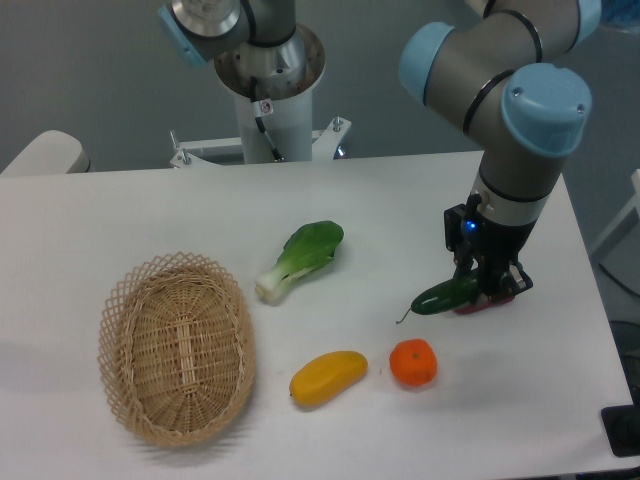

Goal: Pick up the cucumber from the table
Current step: 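Lift the held cucumber and carry it toward the purple eggplant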

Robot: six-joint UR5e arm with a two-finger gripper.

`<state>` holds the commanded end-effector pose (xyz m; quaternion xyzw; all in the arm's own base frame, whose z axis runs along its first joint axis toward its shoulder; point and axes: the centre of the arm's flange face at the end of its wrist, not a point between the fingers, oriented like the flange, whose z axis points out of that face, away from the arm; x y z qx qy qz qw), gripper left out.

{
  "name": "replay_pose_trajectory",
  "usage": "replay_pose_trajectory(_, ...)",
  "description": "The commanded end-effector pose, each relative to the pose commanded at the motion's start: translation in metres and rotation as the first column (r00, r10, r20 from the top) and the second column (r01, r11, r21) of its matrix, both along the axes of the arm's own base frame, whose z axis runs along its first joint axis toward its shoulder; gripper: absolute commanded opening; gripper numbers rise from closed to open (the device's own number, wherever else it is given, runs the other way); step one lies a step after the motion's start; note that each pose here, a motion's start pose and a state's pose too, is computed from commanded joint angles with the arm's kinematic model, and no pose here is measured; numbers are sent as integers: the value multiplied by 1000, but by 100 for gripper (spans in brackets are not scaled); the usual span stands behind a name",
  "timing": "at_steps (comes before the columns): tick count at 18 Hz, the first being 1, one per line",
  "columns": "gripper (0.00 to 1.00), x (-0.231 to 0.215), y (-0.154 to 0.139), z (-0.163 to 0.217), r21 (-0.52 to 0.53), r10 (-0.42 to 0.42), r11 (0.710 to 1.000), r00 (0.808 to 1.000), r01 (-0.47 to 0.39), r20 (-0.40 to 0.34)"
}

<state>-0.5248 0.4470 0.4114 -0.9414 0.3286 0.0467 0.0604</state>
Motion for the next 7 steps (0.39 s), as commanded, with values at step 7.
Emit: replay_pose_trajectory(7, 32, 1, -1, 1, 0, 0, 1000, 1000, 0, 0)
